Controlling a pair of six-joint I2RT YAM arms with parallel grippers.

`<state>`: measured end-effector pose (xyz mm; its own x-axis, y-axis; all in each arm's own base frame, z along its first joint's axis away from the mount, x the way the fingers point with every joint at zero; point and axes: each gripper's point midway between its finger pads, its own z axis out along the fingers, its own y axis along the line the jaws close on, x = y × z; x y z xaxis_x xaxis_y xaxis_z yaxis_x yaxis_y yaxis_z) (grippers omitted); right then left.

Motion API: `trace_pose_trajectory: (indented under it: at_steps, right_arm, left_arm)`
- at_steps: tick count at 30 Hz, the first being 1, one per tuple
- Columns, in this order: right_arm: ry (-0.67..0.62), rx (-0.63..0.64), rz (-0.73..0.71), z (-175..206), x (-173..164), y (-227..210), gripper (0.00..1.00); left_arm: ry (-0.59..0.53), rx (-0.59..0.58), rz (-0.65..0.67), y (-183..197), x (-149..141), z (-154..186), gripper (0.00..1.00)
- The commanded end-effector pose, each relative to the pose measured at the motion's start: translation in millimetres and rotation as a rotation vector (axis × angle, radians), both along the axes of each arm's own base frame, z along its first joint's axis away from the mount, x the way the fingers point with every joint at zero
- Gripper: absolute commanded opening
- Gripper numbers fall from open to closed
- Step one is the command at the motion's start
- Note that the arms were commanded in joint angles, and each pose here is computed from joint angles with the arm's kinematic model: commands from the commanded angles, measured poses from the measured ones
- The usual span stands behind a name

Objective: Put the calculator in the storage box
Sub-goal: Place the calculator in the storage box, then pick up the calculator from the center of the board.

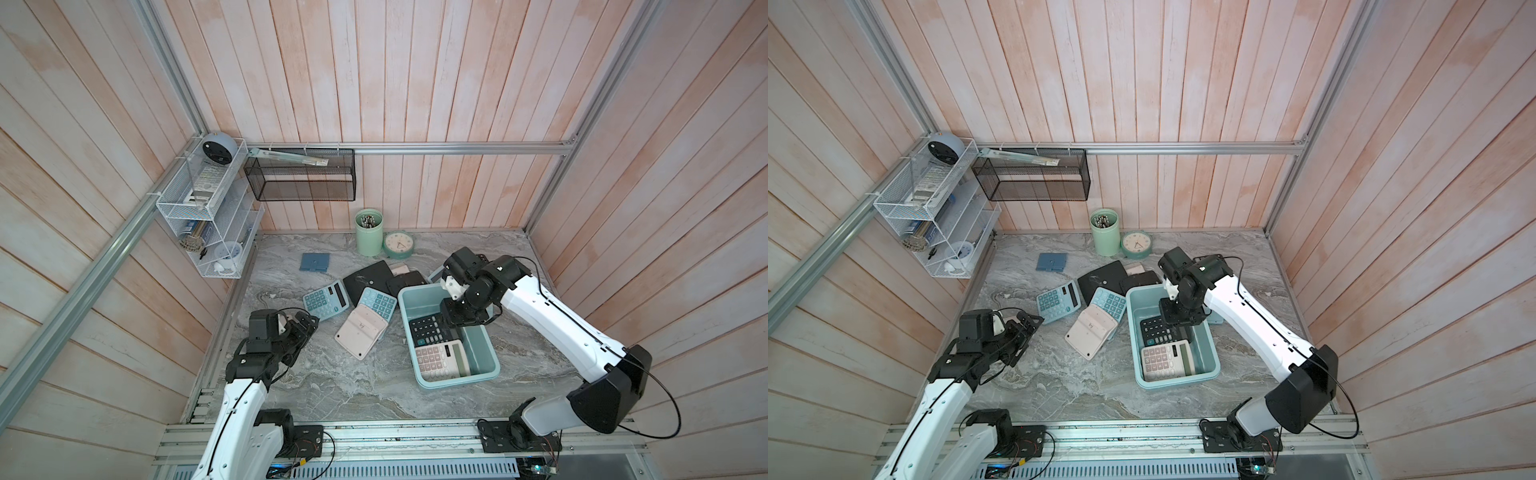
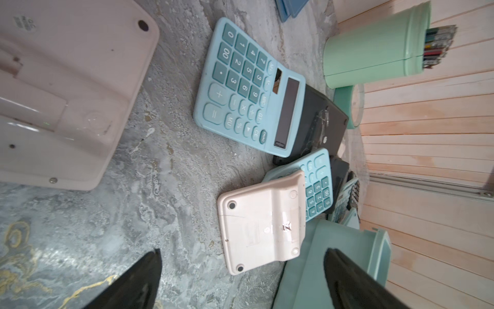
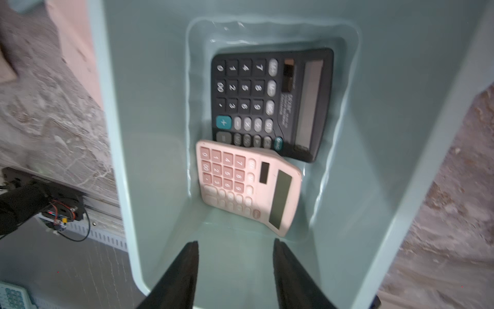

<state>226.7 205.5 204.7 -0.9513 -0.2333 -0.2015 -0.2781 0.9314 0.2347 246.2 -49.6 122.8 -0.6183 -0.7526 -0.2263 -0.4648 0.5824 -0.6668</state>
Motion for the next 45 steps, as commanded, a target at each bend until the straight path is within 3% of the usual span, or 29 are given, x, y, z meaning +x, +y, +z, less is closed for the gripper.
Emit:
trace_pose_trajectory:
  at_steps: [1,8,20,32,45]
  right_arm:
    - [-0.150,0.185,0.055,29,22,52,0.52]
    - [-0.196,0.297,0.152,25,39,120,0.52]
    - [-0.097,0.245,0.233,-29,68,198,0.52]
    - [0.057,0.086,0.161,-87,94,186,0.52]
    - [0.198,0.112,0.156,-124,98,180,0.52]
  left_arm:
    - [-0.007,0.053,-0.013,5,7,1,1.00]
    - [-0.001,-0.051,0.017,-5,-10,-15,1.00]
    - [0.024,-0.250,0.032,-27,-25,-48,1.00]
    - [0.056,-0.321,0.032,-41,-14,-61,1.00]
    - [0.090,-0.299,0.036,-60,3,-76,0.83]
